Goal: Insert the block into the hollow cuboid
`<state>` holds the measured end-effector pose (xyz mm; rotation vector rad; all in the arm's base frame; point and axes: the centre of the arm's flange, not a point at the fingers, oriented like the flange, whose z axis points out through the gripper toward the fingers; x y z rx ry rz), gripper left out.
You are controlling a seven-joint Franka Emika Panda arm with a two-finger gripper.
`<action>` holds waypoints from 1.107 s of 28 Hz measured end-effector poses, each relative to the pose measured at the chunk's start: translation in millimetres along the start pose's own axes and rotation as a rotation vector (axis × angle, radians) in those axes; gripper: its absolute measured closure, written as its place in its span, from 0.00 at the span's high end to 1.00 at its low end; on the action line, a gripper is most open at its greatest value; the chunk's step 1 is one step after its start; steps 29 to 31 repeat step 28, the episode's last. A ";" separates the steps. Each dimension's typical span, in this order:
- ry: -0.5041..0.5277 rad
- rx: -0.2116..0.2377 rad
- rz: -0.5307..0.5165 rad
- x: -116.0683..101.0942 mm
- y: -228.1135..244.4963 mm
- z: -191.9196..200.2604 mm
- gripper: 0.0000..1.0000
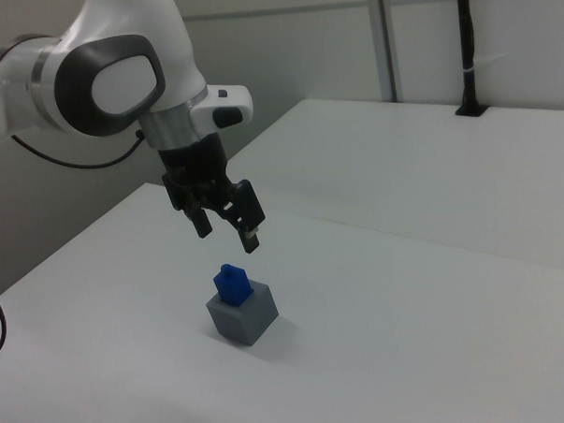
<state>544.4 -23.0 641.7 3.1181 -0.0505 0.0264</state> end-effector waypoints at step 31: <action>0.000 0.002 -0.018 0.1 -0.3 0.0 1.00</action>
